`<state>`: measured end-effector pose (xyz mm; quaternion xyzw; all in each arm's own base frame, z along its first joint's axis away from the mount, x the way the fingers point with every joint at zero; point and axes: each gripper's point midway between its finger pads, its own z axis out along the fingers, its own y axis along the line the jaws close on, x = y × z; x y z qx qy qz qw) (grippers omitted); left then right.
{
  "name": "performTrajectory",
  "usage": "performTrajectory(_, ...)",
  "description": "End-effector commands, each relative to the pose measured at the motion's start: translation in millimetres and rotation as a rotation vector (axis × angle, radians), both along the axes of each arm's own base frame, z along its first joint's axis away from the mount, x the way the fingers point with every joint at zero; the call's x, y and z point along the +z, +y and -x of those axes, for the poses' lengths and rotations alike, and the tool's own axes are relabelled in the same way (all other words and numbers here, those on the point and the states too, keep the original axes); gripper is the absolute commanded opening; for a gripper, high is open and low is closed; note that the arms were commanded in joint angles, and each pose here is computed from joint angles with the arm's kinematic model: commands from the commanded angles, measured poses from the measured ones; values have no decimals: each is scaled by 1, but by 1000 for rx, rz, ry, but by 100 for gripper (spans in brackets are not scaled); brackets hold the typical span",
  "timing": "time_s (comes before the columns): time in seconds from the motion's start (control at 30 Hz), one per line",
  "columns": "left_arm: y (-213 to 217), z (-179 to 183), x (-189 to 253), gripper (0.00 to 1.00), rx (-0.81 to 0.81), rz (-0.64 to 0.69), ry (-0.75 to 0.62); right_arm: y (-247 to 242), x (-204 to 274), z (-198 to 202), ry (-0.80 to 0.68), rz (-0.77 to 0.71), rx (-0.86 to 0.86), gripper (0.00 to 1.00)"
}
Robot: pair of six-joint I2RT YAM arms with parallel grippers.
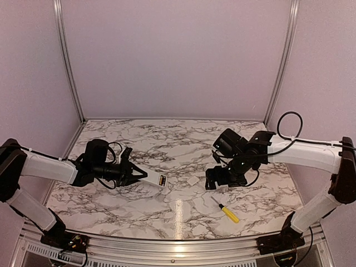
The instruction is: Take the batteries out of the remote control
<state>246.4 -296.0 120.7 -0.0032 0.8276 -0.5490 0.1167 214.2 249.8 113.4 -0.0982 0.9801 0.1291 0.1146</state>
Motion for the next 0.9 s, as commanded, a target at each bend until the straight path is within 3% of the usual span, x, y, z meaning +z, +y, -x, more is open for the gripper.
performTrajectory(0.0,-4,-7,-3,0,49,36,-10,-13,-10,23,16,65,41,96)
performTrajectory(0.2,-5,0,-18,0,107,67,61,-15,-22,45,25,131,99,90)
performTrajectory(0.87,-43,3,-43,0,100,77,114,-41,-45,76,43,141,104,87)
